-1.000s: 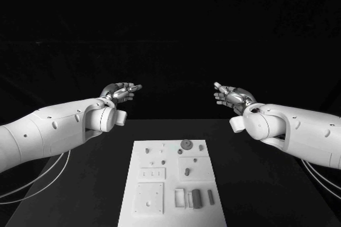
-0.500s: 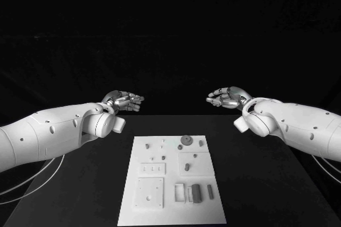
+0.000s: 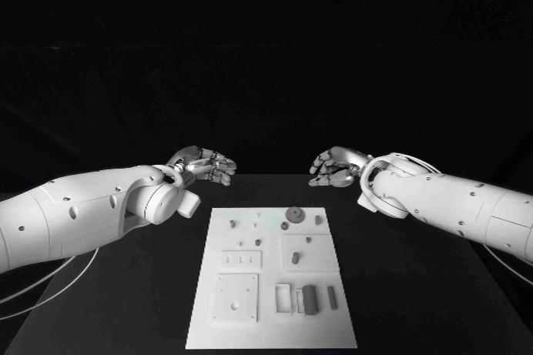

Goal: Assemble the parts on the task board

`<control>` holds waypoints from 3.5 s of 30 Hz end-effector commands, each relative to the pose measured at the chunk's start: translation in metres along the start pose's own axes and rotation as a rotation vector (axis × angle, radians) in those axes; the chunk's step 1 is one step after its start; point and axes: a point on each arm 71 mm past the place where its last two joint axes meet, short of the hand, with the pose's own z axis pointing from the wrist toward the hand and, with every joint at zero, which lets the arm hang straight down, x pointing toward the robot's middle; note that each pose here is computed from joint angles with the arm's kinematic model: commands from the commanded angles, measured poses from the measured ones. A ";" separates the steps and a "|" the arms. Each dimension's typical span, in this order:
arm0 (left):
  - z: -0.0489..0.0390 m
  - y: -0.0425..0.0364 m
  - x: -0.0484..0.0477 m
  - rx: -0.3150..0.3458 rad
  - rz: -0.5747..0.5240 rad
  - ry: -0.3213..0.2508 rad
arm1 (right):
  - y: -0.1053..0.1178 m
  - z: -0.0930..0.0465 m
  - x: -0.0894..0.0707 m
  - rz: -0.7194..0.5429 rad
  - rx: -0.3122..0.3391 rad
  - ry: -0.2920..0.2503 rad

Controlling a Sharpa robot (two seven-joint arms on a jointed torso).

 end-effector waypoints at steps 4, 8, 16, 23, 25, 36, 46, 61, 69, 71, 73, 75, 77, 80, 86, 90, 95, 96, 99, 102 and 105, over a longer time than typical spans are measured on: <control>-0.0094 -0.0046 0.0128 0.035 -0.001 0.062 | 0.023 0.006 0.016 -0.299 -0.099 0.073; -0.0126 -0.0062 0.0161 0.039 -0.008 0.070 | 0.034 0.008 0.025 -0.376 -0.123 0.110; -0.0155 -0.0092 0.0170 0.043 -0.032 0.061 | 0.058 0.010 0.043 -0.475 -0.168 0.154; -0.0174 -0.0135 0.0207 0.053 -0.035 0.072 | 0.064 0.011 0.055 -0.529 -0.175 0.171; -0.0177 -0.0144 0.0213 0.054 -0.036 0.073 | 0.064 0.011 0.057 -0.535 -0.173 0.176; -0.0191 -0.0178 0.0216 0.052 -0.038 0.081 | 0.057 0.012 0.067 -0.565 -0.141 0.197; -0.0189 -0.0170 0.0203 0.045 -0.038 0.078 | 0.051 0.010 0.064 -0.583 -0.124 0.182; -0.0194 -0.0163 0.0216 0.034 -0.039 0.092 | 0.051 0.012 0.067 -0.573 -0.131 0.145; -0.0198 -0.0161 0.0211 0.031 -0.039 0.093 | 0.050 0.012 0.068 -0.575 -0.125 0.157; -0.0197 -0.0161 0.0210 0.031 -0.039 0.093 | 0.049 0.012 0.068 -0.577 -0.122 0.163; -0.0196 -0.0161 0.0209 0.030 -0.039 0.093 | 0.049 0.012 0.068 -0.580 -0.121 0.169; -0.0195 -0.0160 0.0209 0.028 -0.038 0.094 | 0.049 0.011 0.069 -0.582 -0.120 0.176; -0.0193 -0.0159 0.0208 0.027 -0.038 0.093 | 0.049 0.010 0.070 -0.584 -0.119 0.184; -0.0191 -0.0158 0.0204 0.026 -0.036 0.092 | 0.049 0.010 0.070 -0.587 -0.117 0.192; -0.0191 -0.0155 0.0199 0.025 -0.035 0.091 | 0.046 0.008 0.070 -0.598 -0.111 0.195; -0.0194 -0.0152 0.0194 0.023 -0.035 0.090 | 0.047 0.007 0.072 -0.601 -0.111 0.203; -0.0194 -0.0152 0.0197 0.022 -0.035 0.092 | 0.048 0.007 0.072 -0.607 -0.110 0.204; -0.0194 -0.0152 0.0197 0.022 -0.035 0.092 | 0.048 0.007 0.072 -0.606 -0.110 0.203; -0.0197 -0.0151 0.0196 0.021 -0.035 0.092 | 0.049 0.008 0.073 -0.606 -0.112 0.202; -0.0192 -0.0152 0.0196 0.022 -0.033 0.091 | 0.051 0.009 0.075 -0.606 -0.115 0.203; -0.0190 -0.0152 0.0199 0.021 -0.033 0.092 | 0.052 0.009 0.077 -0.606 -0.115 0.205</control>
